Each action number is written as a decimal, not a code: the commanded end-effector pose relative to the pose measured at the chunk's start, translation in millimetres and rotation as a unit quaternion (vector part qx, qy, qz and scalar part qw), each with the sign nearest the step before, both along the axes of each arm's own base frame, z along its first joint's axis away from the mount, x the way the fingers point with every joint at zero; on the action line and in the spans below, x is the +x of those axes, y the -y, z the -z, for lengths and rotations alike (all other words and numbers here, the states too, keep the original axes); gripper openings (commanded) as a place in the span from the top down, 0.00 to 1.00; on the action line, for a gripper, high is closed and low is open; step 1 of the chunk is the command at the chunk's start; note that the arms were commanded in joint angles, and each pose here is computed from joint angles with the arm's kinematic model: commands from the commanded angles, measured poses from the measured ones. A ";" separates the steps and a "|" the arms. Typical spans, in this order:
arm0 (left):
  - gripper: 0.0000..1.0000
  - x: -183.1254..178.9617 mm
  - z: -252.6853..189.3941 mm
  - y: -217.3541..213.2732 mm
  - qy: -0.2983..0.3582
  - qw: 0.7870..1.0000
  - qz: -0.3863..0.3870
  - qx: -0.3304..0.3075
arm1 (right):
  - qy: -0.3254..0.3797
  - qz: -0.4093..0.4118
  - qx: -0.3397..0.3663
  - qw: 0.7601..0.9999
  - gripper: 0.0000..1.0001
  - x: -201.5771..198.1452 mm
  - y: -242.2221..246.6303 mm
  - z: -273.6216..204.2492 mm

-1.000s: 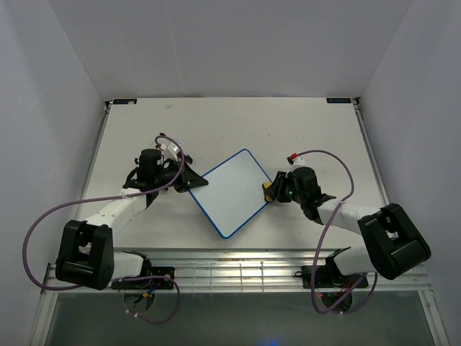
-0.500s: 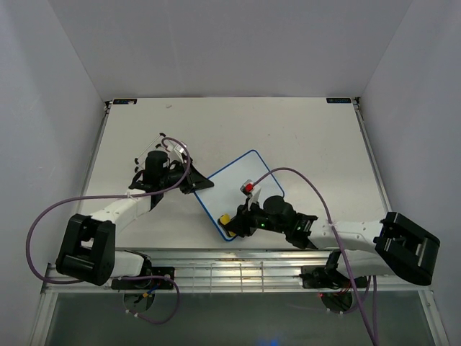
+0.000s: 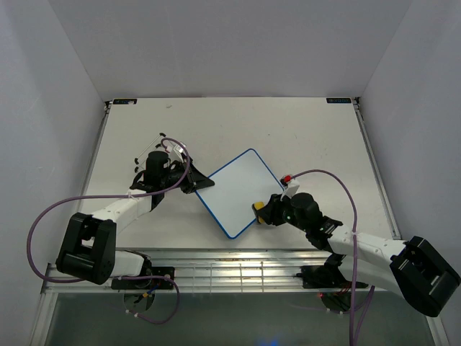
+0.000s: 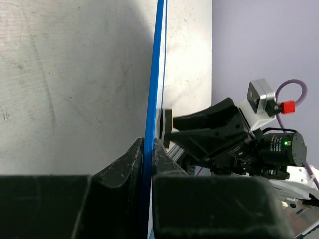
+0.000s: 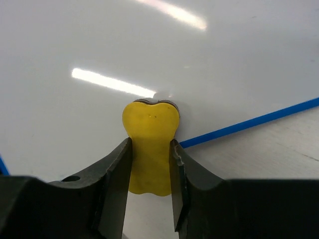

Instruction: Erase the whiteboard

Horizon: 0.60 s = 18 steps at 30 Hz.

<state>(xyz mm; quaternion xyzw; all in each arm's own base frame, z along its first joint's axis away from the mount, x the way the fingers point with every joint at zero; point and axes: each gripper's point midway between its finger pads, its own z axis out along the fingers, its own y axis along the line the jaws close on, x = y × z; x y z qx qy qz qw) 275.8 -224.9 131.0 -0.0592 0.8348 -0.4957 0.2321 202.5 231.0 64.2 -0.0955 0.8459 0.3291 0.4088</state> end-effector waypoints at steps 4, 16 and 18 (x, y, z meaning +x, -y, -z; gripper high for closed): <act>1.00 -14.1 13.9 0.4 -0.062 0.998 -0.027 -0.008 | 0.041 -0.213 0.045 0.975 0.69 -66.8 -48.6 -16.1; 1.00 -10.6 3.4 2.4 -0.056 0.998 -0.028 -0.020 | 0.026 -0.322 0.092 0.942 0.70 -136.9 -116.4 -53.4; 1.00 -10.2 0.8 2.1 -0.048 0.998 -0.026 -0.017 | 0.045 -0.308 0.093 0.946 0.70 -129.3 -112.2 -65.3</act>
